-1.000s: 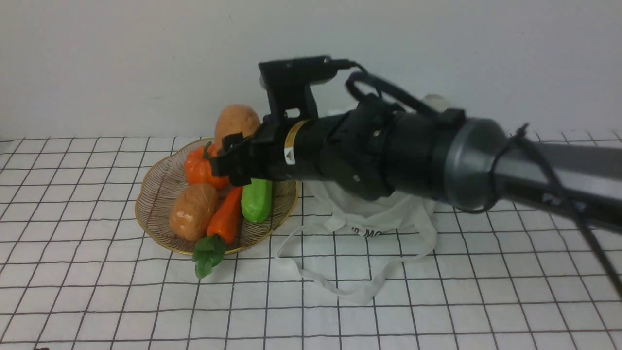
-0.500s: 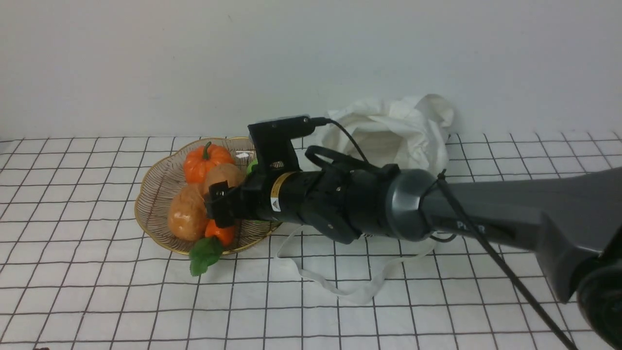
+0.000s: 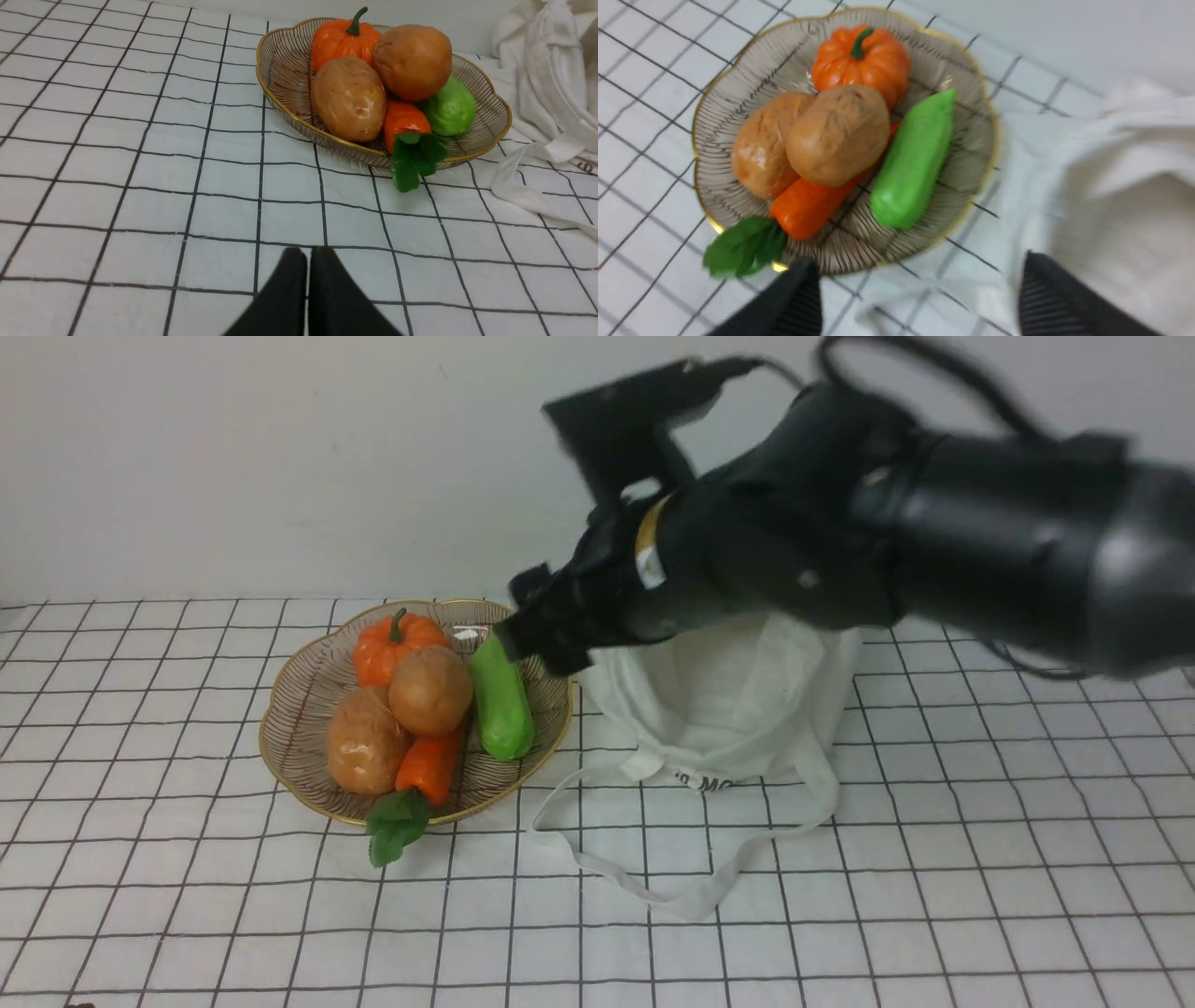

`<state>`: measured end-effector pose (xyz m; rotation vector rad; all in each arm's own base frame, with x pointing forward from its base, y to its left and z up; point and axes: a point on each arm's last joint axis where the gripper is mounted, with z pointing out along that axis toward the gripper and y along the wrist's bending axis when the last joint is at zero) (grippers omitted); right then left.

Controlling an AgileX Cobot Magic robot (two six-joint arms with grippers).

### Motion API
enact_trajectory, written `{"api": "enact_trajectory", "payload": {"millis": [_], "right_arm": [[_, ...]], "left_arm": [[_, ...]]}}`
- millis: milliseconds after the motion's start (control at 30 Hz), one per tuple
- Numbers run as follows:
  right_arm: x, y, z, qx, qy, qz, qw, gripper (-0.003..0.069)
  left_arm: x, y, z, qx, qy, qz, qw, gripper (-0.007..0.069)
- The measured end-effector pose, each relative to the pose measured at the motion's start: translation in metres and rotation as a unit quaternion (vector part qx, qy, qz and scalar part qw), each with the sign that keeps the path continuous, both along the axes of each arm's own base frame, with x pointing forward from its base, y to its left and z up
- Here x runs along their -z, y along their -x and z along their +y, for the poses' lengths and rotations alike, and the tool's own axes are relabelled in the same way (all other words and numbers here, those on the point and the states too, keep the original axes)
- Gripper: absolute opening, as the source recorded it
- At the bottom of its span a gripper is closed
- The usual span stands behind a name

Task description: Take vegetables from bag on white checkered tablecloth place on plate.

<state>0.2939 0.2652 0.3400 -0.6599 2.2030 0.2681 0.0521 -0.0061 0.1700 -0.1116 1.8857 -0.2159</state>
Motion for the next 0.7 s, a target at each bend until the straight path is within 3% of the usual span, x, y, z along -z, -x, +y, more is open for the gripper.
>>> {"api": "enact_trajectory", "payload": {"millis": [33,100,167,200,267,500,700], "right_arm": [[-0.009,0.006,-0.006,0.001,0.002,0.000,1.000,0.0424],[-0.038,0.027,-0.029,0.009,0.017,0.008,1.000,0.0277],[-0.048,0.038,-0.041,0.016,0.026,0.017,0.999,0.0201],[-0.057,0.048,-0.052,0.021,0.035,0.027,0.999,0.0092],[-0.059,0.055,-0.059,0.022,0.037,0.029,0.999,0.0027],[-0.033,0.079,-0.078,0.010,0.038,0.041,0.998,-0.0014],[-0.020,0.099,-0.093,-0.010,-0.006,0.002,1.000,-0.0014]], "left_arm": [[0.000,0.000,0.000,0.000,0.000,0.000,1.000,-0.0008],[0.000,0.000,0.000,0.000,0.000,0.000,1.000,-0.0008],[0.000,0.000,0.000,0.000,0.000,0.000,1.000,-0.0008],[0.000,0.000,0.000,0.000,0.000,0.000,1.000,-0.0008],[0.000,0.000,0.000,0.000,0.000,0.000,1.000,-0.0008],[0.000,0.000,0.000,0.000,0.000,0.000,1.000,-0.0008],[0.000,0.000,0.000,0.000,0.000,0.000,1.000,-0.0008]]}}
